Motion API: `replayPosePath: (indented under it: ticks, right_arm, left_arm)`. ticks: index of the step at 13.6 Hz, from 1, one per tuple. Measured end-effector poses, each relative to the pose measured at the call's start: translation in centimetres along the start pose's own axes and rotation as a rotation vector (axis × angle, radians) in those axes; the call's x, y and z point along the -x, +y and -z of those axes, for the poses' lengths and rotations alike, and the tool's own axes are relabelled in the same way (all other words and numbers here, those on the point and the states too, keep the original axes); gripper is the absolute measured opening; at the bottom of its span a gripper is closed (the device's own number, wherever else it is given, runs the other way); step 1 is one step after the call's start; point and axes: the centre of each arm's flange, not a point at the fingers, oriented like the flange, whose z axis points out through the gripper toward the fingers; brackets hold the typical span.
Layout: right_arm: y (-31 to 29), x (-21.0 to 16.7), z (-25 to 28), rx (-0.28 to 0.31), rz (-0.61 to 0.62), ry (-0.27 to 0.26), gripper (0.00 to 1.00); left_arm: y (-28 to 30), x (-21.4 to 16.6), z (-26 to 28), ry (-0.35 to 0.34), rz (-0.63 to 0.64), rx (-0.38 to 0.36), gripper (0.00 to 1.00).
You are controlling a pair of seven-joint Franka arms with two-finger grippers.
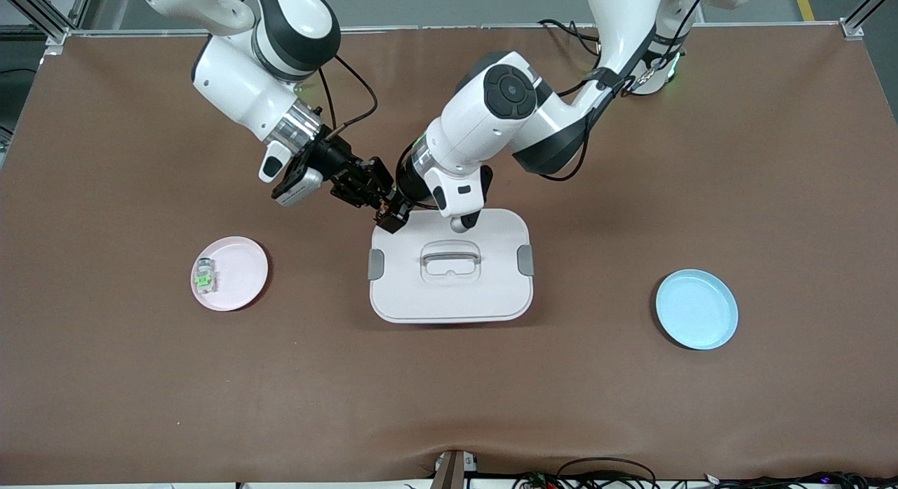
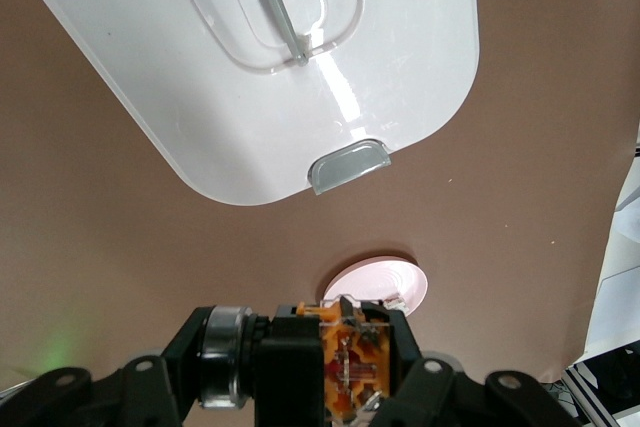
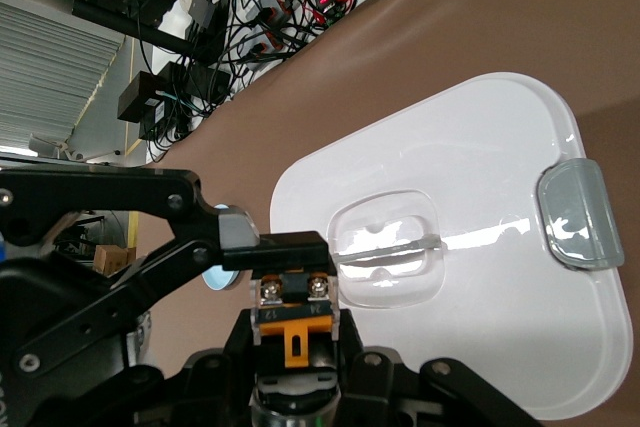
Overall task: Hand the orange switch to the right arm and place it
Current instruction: 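Close the right gripper on the switch held by the left gripper, then open the left gripper and withdraw it while the right gripper pulls away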
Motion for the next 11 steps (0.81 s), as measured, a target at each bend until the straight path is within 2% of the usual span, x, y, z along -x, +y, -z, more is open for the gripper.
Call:
replayPosePath:
  ticks: [6,7,9,11]
  right_arm:
    - [-0.1,-0.1,-0.1,-0.002,0.001,0.001,0.35]
    - [-0.2,-0.1,-0.2,-0.002,0.002,0.0,0.35]
    - [-0.1,0.2,-0.7,0.003,0.002,-0.009,0.35]
    - [0.0,0.4,-1.0,0.006,0.004,-0.014,0.35]
  left_arm:
    - [0.1,-0.1,0.1,0.001,0.001,0.002,0.73]
    - [0.2,-0.1,0.3,0.002,-0.001,0.005,0.77]
    - [0.3,0.3,1.6,0.022,-0.024,0.016,0.99]
    - [1.0,-0.9,3.9,0.058,-0.027,0.014,1.0]
